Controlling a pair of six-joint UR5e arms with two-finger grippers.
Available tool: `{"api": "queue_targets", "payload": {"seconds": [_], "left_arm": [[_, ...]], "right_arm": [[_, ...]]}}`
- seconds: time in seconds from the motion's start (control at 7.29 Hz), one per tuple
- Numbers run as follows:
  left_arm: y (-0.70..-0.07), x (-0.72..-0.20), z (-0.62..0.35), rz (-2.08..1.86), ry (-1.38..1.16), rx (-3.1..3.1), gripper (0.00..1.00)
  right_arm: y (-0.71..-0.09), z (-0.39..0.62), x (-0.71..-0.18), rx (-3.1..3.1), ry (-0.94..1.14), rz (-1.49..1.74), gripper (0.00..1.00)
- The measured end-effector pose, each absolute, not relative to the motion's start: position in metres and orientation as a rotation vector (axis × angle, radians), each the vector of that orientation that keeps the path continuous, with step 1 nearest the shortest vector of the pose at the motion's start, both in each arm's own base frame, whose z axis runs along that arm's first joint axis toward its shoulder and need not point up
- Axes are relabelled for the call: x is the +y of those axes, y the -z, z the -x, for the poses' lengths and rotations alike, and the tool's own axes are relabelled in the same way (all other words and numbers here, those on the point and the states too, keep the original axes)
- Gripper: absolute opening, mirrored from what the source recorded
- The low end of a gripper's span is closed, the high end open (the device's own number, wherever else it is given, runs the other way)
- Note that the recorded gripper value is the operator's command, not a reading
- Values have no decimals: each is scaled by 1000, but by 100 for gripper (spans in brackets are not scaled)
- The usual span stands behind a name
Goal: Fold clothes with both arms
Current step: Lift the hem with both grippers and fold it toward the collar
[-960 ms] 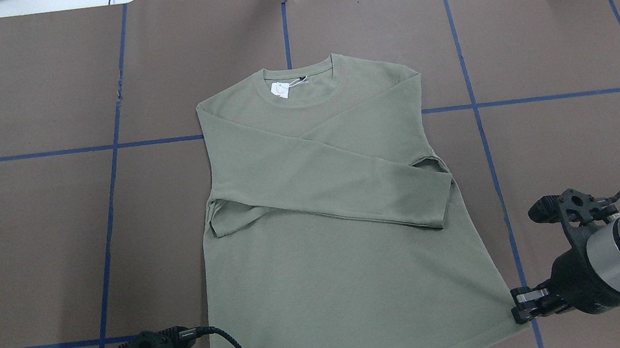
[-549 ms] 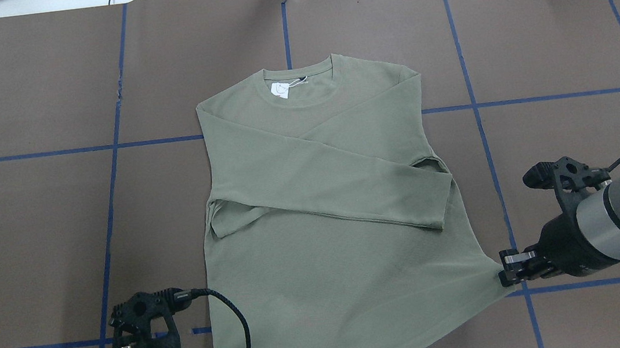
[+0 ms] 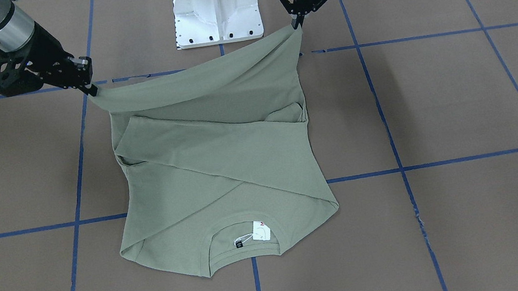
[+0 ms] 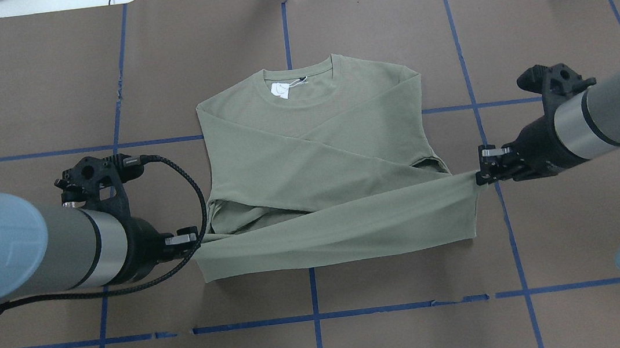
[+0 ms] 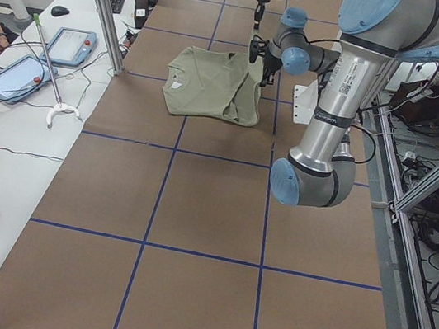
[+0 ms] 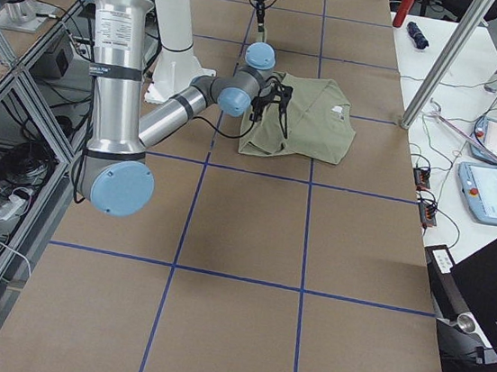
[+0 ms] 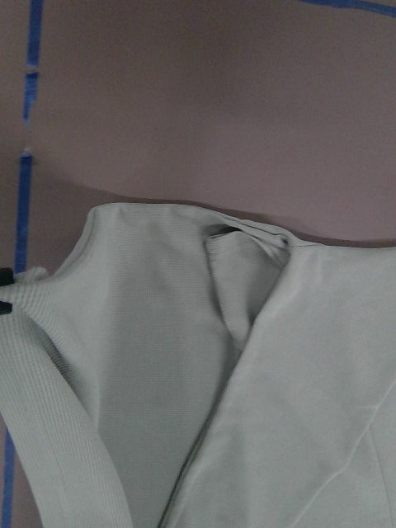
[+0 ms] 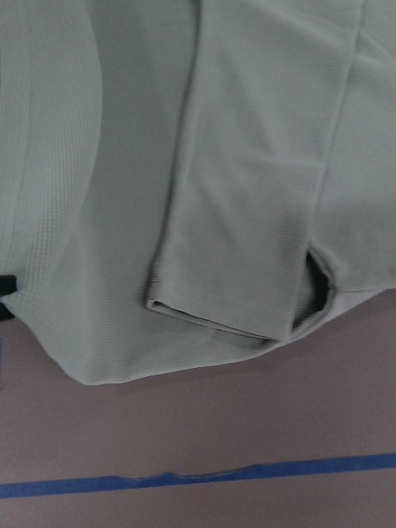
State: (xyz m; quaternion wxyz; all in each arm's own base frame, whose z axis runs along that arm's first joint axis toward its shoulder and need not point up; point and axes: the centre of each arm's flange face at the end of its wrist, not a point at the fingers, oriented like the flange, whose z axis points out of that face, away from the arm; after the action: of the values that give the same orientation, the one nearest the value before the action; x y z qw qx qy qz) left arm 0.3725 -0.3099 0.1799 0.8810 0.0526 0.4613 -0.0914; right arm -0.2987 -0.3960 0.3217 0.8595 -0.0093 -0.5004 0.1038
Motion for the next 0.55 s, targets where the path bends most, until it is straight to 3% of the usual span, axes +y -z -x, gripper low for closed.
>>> {"api": "queue_targets", "payload": {"seconds": [0.55], "left_arm": [[-213, -412, -389, -209, 249, 912, 0]], "right_arm": [[-306, 312, -534, -1026, -365, -50, 0]]}}
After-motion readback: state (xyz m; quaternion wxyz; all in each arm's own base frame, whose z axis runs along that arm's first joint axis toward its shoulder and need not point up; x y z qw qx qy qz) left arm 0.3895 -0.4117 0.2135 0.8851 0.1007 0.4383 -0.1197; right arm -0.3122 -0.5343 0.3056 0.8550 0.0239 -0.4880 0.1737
